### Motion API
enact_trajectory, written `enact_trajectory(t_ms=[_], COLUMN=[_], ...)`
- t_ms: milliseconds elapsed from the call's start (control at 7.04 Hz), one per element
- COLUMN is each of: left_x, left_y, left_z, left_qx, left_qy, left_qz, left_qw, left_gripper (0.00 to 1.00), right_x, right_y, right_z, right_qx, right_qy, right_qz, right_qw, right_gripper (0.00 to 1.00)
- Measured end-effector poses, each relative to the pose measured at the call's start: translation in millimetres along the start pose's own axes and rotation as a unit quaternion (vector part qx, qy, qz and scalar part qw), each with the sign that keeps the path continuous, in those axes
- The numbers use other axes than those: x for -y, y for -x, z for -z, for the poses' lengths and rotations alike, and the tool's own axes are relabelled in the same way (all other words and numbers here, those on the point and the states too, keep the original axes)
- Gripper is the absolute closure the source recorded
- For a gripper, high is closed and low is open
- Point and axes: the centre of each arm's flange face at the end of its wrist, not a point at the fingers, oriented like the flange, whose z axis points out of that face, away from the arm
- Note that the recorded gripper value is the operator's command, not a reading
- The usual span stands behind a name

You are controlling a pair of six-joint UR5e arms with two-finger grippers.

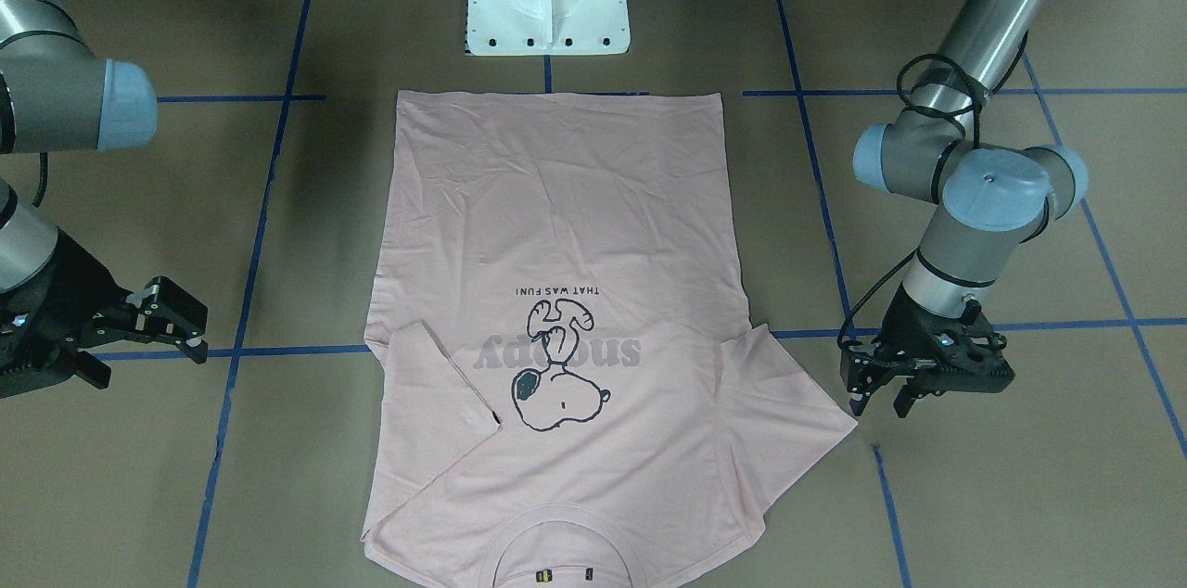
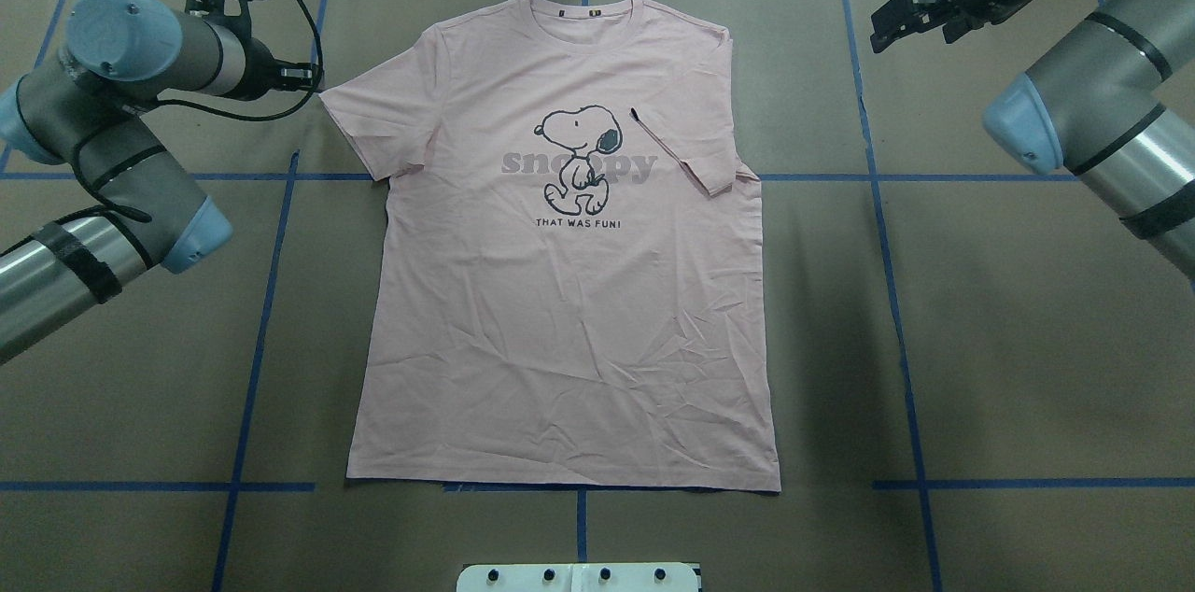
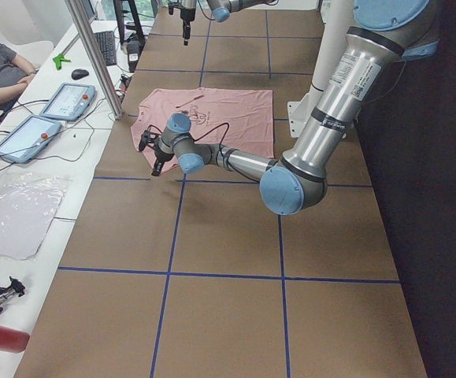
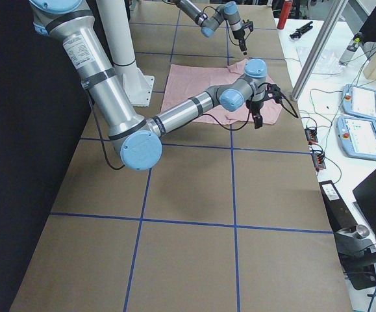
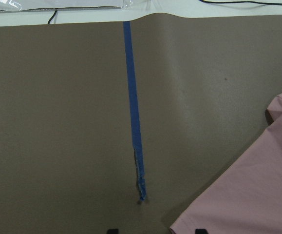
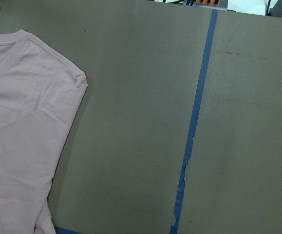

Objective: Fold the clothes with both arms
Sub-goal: 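Raise the right gripper away while the left gripper approaches the other sleeve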

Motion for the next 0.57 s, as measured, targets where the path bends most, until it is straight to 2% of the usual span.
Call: enact_trajectory(t_ms=[284, 569], left_x=[-4.6, -5.6], left_y=[-14.4, -17.2], left_z=[-21.6, -26.0], left_qx=[0.007, 0.008], left_qy=[-0.001, -0.002], left_qz=[0.004, 0.004], left_qw=[1.0000, 1.0000], left_gripper=[0.50, 0.62], right_x=[-0.6, -1.8], right_y=[-1.2, -3.3], right_z=[-0.6, -1.9], right_qx=[-0.001, -0.003], right_qy=[0.000, 0.001], right_qz=[0.000, -0.001], right_qw=[1.0000, 1.0000], right_gripper=[0.00, 0.00])
